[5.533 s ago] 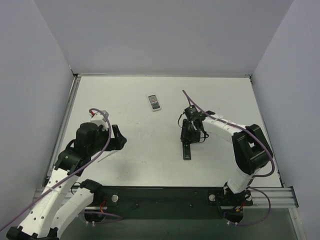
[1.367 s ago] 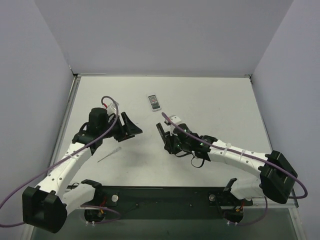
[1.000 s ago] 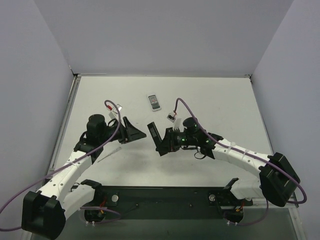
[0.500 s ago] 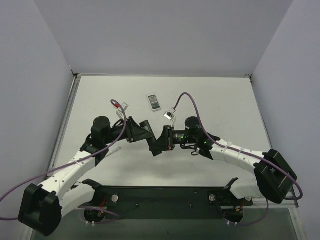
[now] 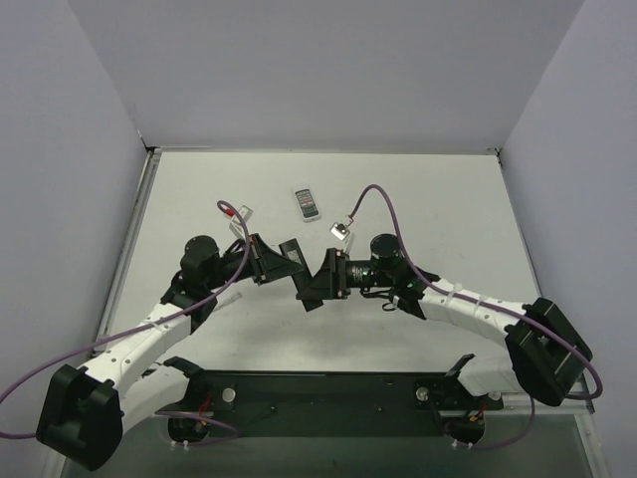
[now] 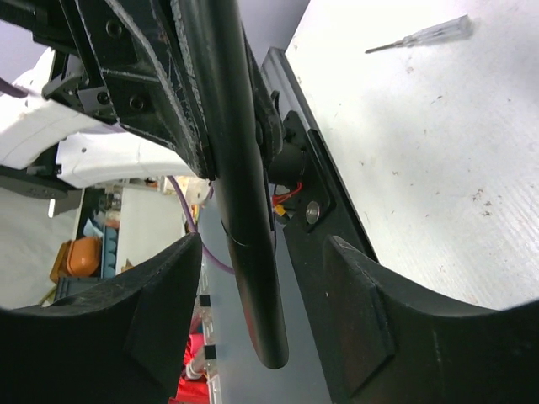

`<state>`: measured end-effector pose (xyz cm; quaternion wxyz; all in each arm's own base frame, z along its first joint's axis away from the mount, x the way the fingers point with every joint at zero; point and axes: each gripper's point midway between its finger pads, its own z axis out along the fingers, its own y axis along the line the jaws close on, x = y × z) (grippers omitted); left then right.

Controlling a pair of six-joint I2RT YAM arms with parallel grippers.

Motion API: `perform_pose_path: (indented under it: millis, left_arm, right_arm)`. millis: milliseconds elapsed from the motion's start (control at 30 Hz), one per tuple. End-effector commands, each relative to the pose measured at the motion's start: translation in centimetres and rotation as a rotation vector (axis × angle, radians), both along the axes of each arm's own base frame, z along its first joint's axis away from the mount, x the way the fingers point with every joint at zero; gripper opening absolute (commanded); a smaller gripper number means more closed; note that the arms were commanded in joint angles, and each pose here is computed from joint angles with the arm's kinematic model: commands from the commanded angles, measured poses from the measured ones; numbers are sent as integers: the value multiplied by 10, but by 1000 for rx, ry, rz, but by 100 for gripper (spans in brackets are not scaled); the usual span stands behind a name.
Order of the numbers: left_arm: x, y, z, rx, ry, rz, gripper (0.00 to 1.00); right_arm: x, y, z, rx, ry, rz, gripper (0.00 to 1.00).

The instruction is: Unload the batteries from the remote control

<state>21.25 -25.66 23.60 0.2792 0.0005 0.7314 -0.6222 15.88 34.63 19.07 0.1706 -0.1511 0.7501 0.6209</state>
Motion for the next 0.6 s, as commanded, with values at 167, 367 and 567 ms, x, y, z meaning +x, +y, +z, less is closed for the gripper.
perform_pose_path:
  millis: [167, 367, 567]
  left_arm:
    - [0, 0, 19, -26, -106, 2, 0]
    - [0, 2, 14, -25, -102, 11, 0]
    - [2, 0, 15, -53, -99, 16, 0]
  right_arm:
    - [31, -9, 37, 65, 10, -177, 51]
    - [32, -10, 39, 64, 22, -176, 40]
    - [30, -8, 29, 69, 66, -169, 41]
